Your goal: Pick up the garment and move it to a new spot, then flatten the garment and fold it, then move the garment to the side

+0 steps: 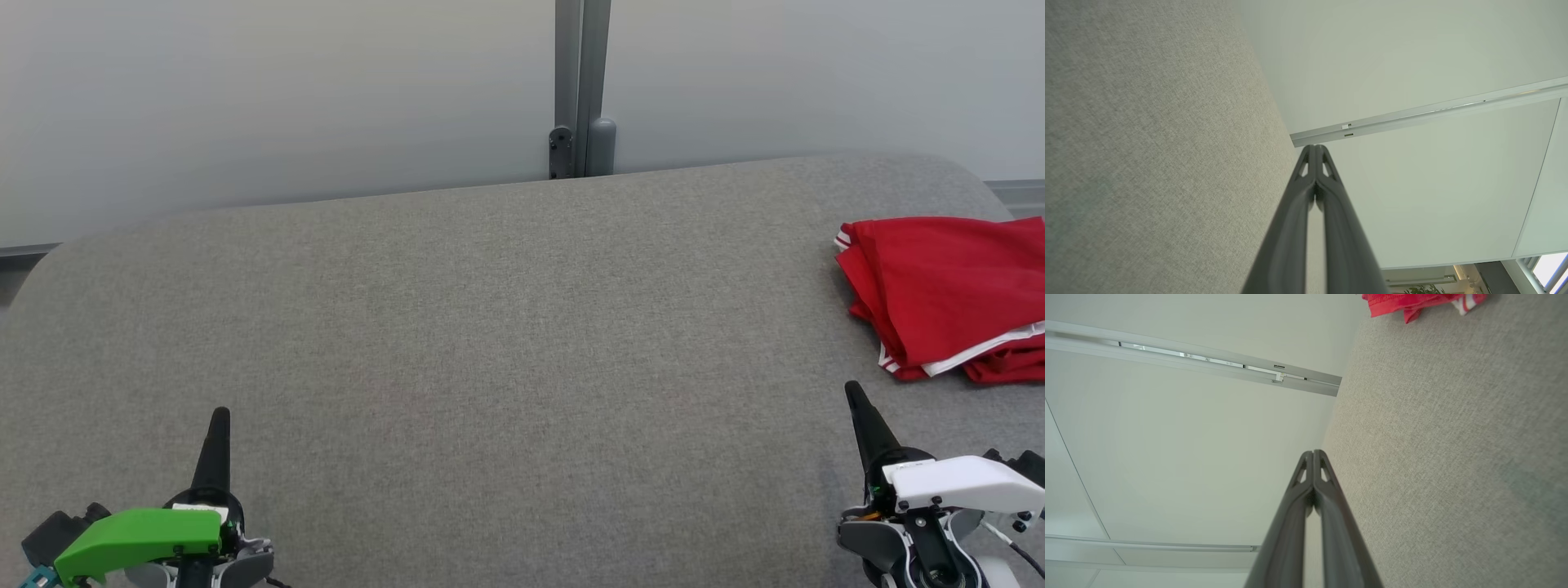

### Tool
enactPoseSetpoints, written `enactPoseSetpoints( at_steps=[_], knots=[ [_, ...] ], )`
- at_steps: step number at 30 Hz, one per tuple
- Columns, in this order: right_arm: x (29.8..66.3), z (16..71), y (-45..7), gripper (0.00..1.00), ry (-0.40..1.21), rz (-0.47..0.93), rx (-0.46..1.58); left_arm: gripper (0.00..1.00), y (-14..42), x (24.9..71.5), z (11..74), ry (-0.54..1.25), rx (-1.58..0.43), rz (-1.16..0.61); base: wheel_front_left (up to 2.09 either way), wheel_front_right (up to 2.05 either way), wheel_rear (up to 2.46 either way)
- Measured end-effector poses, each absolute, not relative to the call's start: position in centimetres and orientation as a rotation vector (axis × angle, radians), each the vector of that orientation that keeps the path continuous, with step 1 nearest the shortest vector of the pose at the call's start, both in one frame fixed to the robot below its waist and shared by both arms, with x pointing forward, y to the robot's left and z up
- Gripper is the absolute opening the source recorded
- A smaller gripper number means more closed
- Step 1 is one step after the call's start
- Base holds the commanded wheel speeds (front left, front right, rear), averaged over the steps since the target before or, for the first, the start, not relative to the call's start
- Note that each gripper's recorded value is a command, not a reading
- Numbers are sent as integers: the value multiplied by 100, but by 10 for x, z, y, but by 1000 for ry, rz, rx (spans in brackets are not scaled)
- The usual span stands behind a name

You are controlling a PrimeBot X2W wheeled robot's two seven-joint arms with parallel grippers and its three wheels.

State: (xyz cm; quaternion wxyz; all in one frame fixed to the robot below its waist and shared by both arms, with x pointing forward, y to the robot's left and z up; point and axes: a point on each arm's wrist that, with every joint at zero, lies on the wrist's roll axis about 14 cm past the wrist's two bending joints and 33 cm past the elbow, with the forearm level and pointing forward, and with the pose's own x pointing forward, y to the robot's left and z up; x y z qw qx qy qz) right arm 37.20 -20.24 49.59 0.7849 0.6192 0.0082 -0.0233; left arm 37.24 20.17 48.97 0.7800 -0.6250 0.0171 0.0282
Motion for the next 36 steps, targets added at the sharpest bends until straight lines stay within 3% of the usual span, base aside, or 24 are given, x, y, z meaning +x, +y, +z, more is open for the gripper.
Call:
enactPoseSetpoints(
  at_steps=[36],
  knots=[
    [389, 506, -199, 0, 5, -2, 1573, 0, 200, 387, 504, 10, -1574, 9, 0, 0, 0]
  ],
)
